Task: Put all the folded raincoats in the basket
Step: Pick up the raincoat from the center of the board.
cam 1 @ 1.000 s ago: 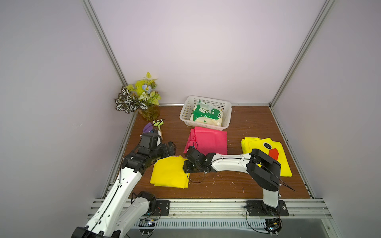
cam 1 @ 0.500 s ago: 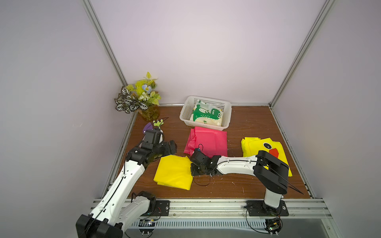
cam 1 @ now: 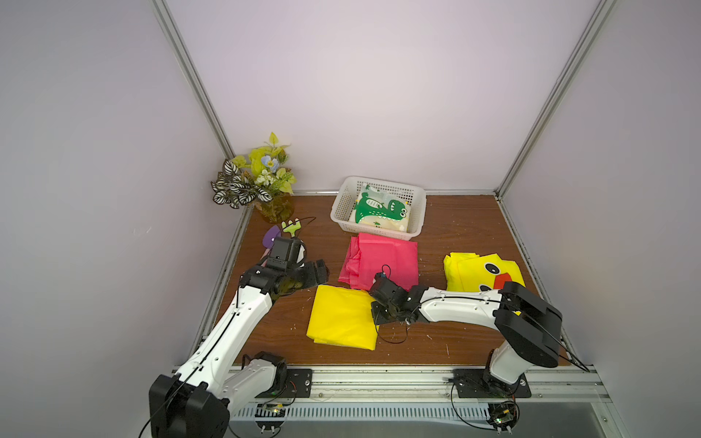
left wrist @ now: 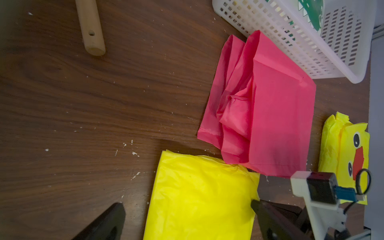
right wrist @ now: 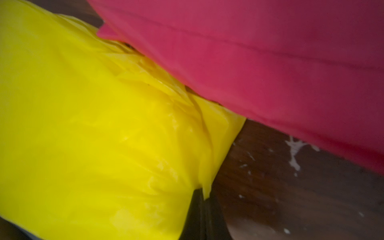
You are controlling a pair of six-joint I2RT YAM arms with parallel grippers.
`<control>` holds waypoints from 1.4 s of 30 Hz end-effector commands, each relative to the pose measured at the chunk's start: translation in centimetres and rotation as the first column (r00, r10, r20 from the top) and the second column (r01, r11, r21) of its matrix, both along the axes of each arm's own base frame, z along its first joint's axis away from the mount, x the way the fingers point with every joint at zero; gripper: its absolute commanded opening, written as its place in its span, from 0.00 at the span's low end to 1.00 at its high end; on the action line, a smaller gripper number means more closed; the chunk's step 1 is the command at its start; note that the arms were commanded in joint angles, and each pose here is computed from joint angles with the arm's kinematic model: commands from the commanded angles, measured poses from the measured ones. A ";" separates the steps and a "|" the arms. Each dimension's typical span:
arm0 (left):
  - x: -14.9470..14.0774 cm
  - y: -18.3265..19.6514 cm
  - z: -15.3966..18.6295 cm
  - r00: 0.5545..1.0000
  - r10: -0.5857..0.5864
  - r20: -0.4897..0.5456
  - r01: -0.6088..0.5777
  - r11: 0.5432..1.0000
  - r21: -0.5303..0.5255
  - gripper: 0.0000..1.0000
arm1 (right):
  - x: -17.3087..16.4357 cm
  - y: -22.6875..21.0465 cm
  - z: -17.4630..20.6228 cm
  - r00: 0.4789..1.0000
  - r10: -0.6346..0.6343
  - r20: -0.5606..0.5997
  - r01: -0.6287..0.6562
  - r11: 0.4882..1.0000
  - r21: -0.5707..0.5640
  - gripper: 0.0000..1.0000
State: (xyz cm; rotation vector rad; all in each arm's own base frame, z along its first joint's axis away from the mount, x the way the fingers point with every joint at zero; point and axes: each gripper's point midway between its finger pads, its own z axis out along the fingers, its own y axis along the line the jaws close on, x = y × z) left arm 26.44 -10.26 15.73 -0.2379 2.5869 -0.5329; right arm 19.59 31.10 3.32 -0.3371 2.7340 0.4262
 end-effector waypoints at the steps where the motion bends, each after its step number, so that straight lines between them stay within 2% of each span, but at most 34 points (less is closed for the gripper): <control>1: 0.0 -0.7 -0.4 1.000 -0.011 -0.002 0.011 0.998 -0.060 0.99 | -0.4 -2.1 -0.2 1.000 0.026 -0.007 -0.027 0.999 -0.041 0.00; 4: -0.2 -1.9 -1.0 1.000 -0.021 -0.002 0.020 0.991 -0.132 0.99 | -1.6 -2.3 -0.7 0.997 0.047 -0.054 -0.048 0.999 -0.022 0.00; 9: -0.8 -3.0 -2.1 0.999 -0.035 -0.012 0.032 0.989 -0.146 0.99 | -2.7 -1.7 -1.3 0.991 0.088 -0.104 -0.087 0.996 0.009 0.00; 16: -1.9 -3.7 -2.6 0.996 -0.087 -0.007 0.085 0.986 -0.140 0.99 | -1.6 -0.2 -1.3 0.987 0.133 -0.088 -0.135 0.991 -0.018 0.00; 20: -3.1 -3.8 -4.5 0.993 -0.079 -0.084 0.065 0.984 -0.167 0.99 | -1.0 0.7 -1.2 0.985 0.150 -0.082 -0.152 0.988 -0.024 0.00; 24: -3.4 -4.0 -5.2 0.990 -0.090 -0.108 0.071 0.983 -0.170 1.00 | -0.6 0.9 -0.8 0.988 0.142 -0.063 -0.143 0.990 -0.020 0.00; 36: -4.8 -4.6 -7.2 0.973 -0.121 -0.196 0.085 0.980 -0.183 0.87 | -0.3 1.5 -1.1 0.988 0.145 -0.045 -0.145 0.989 0.011 0.00; 39: -4.7 -4.4 -6.7 0.977 -0.096 -0.188 0.063 0.982 -0.178 0.89 | -0.3 1.6 -1.4 0.987 0.156 -0.050 -0.156 0.988 0.000 0.00; 42: -3.7 -3.6 -5.5 0.987 -0.058 -0.152 0.038 0.991 -0.130 0.94 | -0.3 1.3 -1.2 0.988 0.149 -0.042 -0.150 0.989 -0.006 0.00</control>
